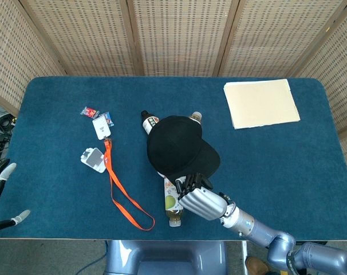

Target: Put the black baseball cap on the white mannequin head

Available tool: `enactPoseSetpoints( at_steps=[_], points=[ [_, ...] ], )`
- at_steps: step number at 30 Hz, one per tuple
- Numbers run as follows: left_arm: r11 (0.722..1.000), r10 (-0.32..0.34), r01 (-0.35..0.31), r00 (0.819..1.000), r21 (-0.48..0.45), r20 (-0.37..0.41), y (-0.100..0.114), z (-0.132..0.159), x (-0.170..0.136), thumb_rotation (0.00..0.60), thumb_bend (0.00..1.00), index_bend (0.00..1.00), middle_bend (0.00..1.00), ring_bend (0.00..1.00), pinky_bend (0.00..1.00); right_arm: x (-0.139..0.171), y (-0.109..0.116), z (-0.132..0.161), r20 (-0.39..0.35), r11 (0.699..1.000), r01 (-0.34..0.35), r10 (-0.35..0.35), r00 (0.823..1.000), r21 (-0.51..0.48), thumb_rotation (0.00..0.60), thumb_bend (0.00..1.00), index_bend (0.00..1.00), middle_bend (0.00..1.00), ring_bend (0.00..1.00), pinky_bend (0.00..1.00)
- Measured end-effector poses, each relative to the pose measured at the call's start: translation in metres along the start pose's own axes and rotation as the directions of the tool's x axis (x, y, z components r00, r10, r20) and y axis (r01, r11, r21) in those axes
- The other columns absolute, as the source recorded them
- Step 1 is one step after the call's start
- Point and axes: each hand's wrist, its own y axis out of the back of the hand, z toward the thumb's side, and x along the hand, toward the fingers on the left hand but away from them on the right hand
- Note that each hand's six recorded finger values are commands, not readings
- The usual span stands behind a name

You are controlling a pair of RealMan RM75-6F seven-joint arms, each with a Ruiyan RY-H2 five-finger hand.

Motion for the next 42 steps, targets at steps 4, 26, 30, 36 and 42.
enactPoseSetpoints(
  at_steps=[4,26,30,36,42],
  points=[
    [1.000,-0.001,0.001,1.000,0.000,0.000,0.000,0.000,0.000,0.600,0.00,0.00,0.00,0.00,0.00,0.001,-0.001,-0.002,0.012,1.000,-0.010,0.010,1.000,-0.016,0.600,0.07,0.36,1.00,1.00,1.00],
    [1.000,-0.007,0.007,1.000,0.008,0.005,-0.002,0.002,-0.001,0.600,0.00,0.00,0.00,0.00,0.00,0.037,-0.003,-0.039,0.083,0.995,-0.081,0.086,0.993,-0.062,0.600,0.00,0.00,1.00,1.00,1.00],
    [1.000,-0.006,0.006,1.000,0.008,0.006,-0.001,0.002,-0.002,0.600,0.00,0.00,0.00,0.00,0.00,0.056,-0.004,-0.052,0.093,0.993,-0.090,0.096,0.991,-0.074,0.600,0.00,0.00,1.00,1.00,1.00],
    [1.000,-0.015,0.015,1.000,0.012,0.009,-0.003,0.004,-0.002,0.600,0.00,0.00,0.00,0.00,0.00,0.100,-0.011,-0.081,0.120,0.988,-0.136,0.144,0.982,-0.073,0.600,0.00,0.00,0.95,0.99,1.00],
    [1.000,0.003,-0.003,1.000,0.017,0.013,-0.001,0.006,-0.004,0.600,0.00,0.00,0.00,0.00,0.00,0.149,-0.026,-0.110,0.201,0.965,-0.220,0.246,0.948,-0.142,0.600,0.00,0.00,0.27,0.32,0.45]
  ],
)
